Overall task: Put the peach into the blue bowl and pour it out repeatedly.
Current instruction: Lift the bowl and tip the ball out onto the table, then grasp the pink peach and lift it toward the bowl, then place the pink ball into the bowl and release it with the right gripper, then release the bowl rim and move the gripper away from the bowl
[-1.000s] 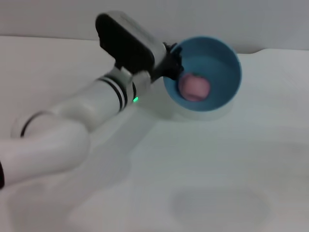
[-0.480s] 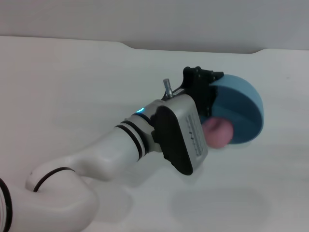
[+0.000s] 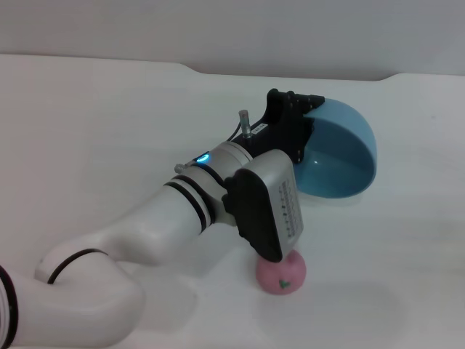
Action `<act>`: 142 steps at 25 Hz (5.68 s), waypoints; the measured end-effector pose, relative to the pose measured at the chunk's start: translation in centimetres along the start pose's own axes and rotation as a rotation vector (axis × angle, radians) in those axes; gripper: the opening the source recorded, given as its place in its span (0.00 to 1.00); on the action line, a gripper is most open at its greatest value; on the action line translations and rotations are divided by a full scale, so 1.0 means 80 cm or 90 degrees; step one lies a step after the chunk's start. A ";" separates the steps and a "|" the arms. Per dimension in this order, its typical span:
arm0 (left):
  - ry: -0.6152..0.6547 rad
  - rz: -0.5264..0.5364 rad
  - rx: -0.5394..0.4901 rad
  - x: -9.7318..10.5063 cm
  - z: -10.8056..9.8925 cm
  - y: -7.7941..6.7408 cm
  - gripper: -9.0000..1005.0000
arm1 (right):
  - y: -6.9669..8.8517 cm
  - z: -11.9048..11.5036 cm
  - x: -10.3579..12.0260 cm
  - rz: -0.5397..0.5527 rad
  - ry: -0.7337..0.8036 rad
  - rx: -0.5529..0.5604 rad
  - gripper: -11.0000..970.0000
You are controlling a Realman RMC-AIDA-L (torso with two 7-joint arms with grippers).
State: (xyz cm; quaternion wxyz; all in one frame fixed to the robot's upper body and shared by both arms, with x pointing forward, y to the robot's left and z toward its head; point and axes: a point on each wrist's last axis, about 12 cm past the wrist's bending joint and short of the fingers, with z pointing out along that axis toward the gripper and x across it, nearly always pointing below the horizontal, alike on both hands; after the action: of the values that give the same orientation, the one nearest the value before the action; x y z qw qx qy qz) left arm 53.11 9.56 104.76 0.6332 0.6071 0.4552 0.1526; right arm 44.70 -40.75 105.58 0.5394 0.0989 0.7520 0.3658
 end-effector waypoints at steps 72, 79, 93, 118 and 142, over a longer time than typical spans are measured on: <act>0.472 -0.973 0.273 0.154 -0.059 0.159 0.01 | 0.137 0.240 0.086 -0.369 0.585 -0.220 0.34; 0.479 -0.945 0.312 0.140 -0.046 0.147 0.01 | 0.092 0.198 0.024 -0.278 0.420 -0.134 0.10; 0.499 -0.794 0.478 0.039 0.028 0.090 0.01 | 0.135 0.175 -0.044 -0.336 0.342 -0.267 0.06; 0.479 -0.787 0.520 0.011 0.038 0.089 0.01 | 0.187 0.222 0.018 -0.431 0.609 -0.337 0.13; 0.478 -0.749 0.512 0.009 0.040 0.072 0.01 | 0.129 0.201 -0.044 -0.306 0.300 -0.184 0.49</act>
State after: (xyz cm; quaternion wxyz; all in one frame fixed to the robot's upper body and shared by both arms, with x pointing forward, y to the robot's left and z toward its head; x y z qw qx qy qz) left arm 58.02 9.29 109.21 0.1475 0.3577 0.9028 -0.1878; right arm 57.81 -28.19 112.52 0.4307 -0.2451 0.7977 0.3437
